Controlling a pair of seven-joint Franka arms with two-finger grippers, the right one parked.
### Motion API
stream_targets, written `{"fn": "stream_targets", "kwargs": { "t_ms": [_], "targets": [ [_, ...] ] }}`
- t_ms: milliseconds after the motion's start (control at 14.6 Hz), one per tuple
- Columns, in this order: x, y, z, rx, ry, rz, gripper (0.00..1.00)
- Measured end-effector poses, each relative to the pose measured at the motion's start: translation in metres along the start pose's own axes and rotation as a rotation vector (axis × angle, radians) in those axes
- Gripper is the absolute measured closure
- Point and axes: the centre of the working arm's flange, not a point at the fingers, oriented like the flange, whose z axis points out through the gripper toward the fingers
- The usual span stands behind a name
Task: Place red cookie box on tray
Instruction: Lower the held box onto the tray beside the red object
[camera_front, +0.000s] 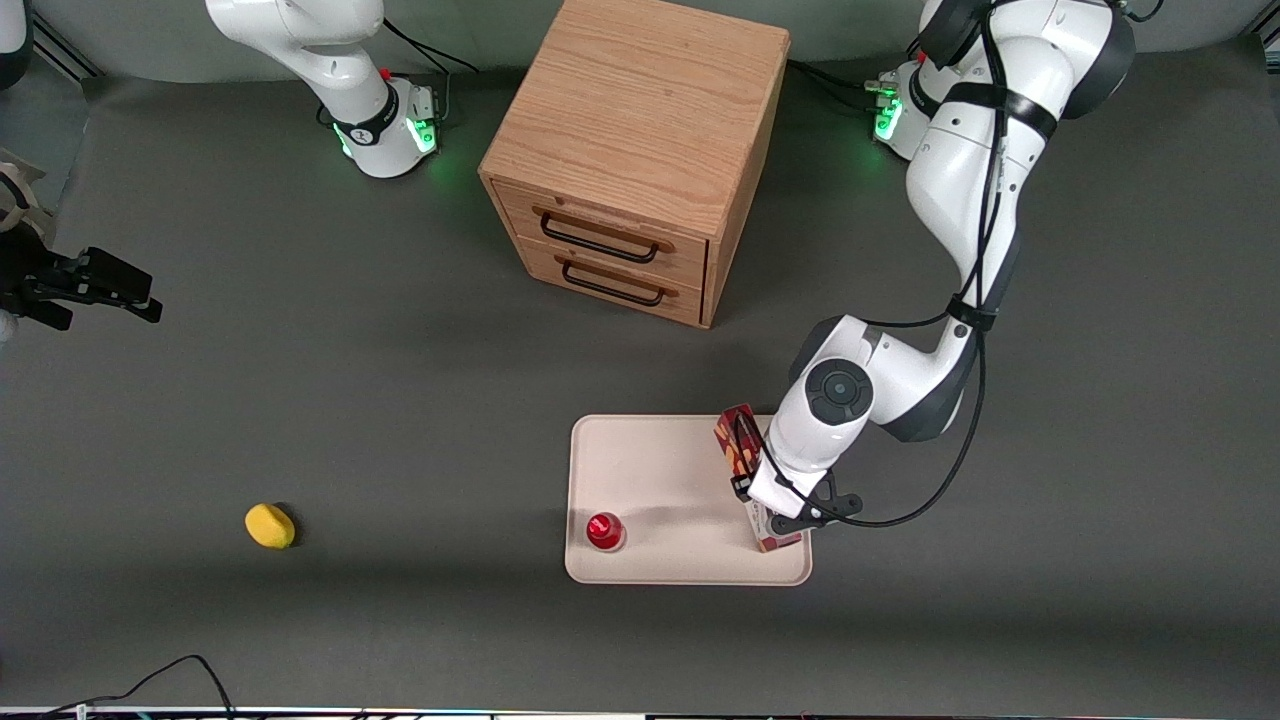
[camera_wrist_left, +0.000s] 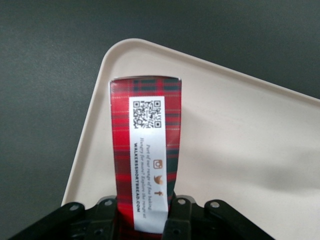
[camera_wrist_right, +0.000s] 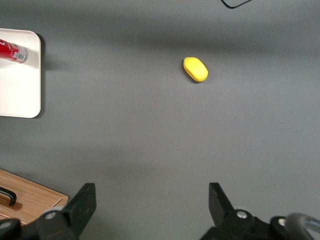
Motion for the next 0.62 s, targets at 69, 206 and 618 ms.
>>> {"fn": "stream_targets", "kwargs": {
  "t_ms": [69,206,618],
  "targets": [
    [0.0002,-0.0002,-0.0001,0.0,0.0,0.0,0.74],
    [0.0012,-0.0007,-0.0004,0.001,0.001,-0.001,0.74],
    [0.008,-0.0069,-0.0013,0.015,-0.001,-0.012,0.74]
  ]
}}
